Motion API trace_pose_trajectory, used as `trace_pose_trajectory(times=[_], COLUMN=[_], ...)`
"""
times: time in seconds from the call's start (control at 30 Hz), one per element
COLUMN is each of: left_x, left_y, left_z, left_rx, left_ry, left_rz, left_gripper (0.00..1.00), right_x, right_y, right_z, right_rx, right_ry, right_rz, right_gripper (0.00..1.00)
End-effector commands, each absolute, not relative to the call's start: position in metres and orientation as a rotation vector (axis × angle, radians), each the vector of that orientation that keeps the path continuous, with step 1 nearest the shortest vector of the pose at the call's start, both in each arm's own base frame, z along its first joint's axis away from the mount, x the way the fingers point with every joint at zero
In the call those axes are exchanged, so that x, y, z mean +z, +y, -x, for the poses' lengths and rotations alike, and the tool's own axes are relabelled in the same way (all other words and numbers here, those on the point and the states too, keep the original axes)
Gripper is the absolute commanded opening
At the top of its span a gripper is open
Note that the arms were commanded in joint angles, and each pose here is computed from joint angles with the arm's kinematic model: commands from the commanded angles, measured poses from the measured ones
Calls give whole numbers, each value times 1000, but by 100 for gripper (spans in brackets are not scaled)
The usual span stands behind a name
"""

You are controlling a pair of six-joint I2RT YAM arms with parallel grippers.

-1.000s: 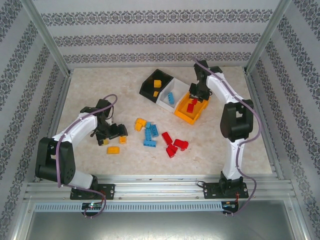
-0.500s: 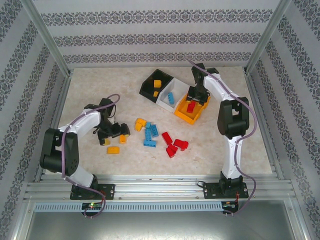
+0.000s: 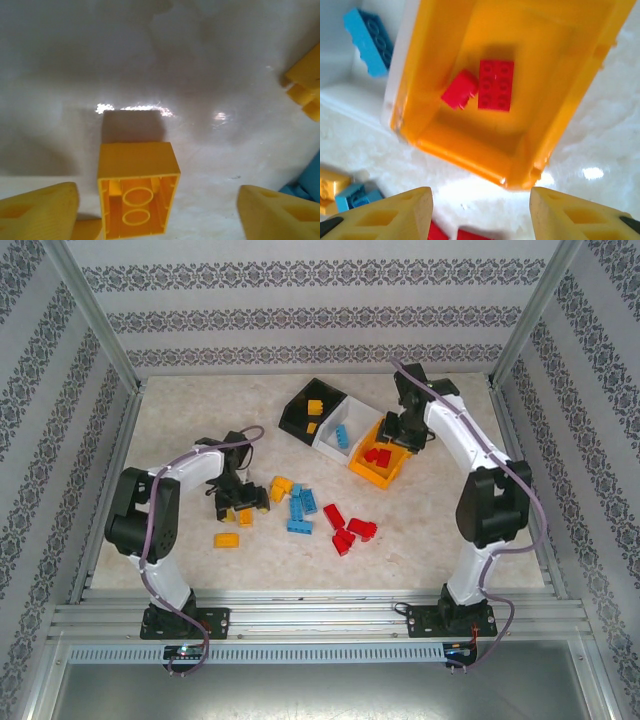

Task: Sort the legos into containers by color

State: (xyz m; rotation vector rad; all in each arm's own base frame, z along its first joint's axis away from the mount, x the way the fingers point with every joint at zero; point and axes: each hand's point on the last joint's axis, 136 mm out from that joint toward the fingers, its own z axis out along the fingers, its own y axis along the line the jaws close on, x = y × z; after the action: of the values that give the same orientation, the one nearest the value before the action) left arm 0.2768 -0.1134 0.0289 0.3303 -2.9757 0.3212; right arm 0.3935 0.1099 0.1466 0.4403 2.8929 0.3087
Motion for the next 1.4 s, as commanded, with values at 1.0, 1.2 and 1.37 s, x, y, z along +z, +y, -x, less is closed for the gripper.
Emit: trace_pose_trajectory(times=[1.0, 1.2, 1.37], left_x=[124, 145, 155], left_y=[-165, -205, -231], left_z=[-429, -498, -528], left_rx=[666, 962, 1075], left_ry=[-3199, -3231, -3256], left_rz=[-370, -437, -407], left_gripper=[32, 32, 32], right_x=[89, 70, 62], right_y=[180, 180, 180], right_z=[-262, -234, -225], right_rx=[353, 362, 356], right_ry=[3267, 3330, 3346], right_rz=[-30, -96, -127], right_gripper=[61, 64, 64])
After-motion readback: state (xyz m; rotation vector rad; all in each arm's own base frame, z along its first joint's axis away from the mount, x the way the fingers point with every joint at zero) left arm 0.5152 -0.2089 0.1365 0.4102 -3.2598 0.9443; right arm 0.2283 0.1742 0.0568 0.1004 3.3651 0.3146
